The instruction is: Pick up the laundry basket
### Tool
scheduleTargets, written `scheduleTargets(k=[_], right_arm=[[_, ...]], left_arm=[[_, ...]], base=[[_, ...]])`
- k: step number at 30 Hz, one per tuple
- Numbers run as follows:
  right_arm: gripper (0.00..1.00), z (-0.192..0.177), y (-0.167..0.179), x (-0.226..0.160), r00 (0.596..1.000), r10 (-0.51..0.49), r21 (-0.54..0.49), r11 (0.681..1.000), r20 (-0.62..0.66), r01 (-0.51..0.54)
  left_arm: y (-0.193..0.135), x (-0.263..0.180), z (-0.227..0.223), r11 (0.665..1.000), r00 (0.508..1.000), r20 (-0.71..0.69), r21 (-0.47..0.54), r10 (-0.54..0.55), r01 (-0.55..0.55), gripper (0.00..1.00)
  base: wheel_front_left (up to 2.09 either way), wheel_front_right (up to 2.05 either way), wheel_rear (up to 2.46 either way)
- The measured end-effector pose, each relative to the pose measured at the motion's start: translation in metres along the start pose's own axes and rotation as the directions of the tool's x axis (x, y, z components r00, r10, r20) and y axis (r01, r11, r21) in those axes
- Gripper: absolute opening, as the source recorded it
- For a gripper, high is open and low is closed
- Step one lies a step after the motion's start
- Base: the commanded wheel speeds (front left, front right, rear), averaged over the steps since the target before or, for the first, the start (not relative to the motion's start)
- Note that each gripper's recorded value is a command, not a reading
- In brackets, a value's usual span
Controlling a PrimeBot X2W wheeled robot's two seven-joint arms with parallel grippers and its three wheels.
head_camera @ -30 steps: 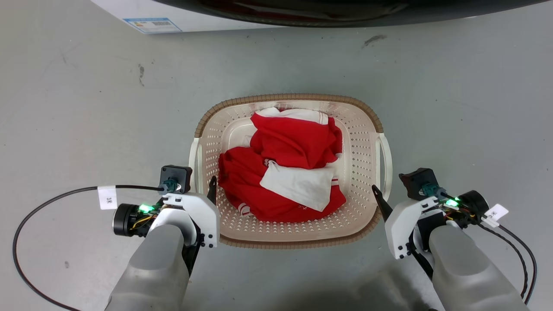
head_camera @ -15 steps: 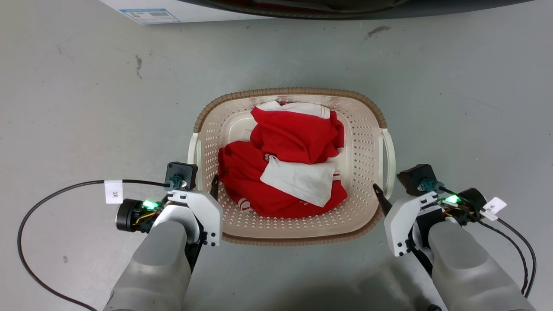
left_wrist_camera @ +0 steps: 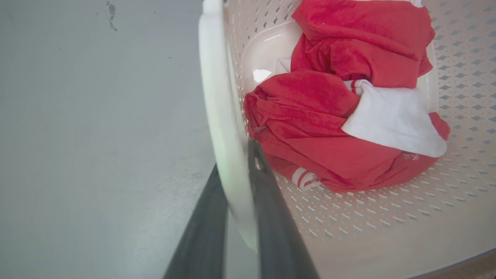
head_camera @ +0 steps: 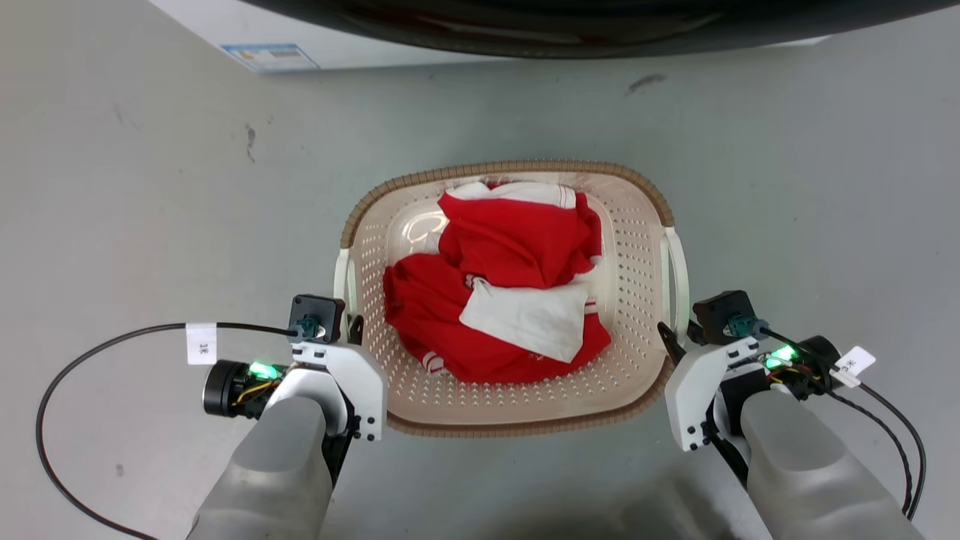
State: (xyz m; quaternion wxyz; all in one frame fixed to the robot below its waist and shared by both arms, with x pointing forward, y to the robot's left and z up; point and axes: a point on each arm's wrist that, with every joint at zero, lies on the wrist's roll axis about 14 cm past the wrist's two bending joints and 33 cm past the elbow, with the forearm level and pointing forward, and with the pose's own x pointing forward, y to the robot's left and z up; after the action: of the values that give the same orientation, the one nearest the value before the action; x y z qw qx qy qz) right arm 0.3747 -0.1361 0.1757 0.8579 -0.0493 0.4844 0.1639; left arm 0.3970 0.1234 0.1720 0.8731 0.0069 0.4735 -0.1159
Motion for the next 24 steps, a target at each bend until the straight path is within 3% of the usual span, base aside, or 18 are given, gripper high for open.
scheduleTargets(k=[24], right_arm=[[0.00, 0.018, 0.021, -0.071, 1.000, -0.005, -0.013, 1.000, 0.006, 0.005]], left_arm=[[-0.014, -0.078, 0.017, 0.999, 1.000, 0.011, -0.031, -0.018, 0.018, 0.00]], base=[[0.00, 0.00, 0.00]])
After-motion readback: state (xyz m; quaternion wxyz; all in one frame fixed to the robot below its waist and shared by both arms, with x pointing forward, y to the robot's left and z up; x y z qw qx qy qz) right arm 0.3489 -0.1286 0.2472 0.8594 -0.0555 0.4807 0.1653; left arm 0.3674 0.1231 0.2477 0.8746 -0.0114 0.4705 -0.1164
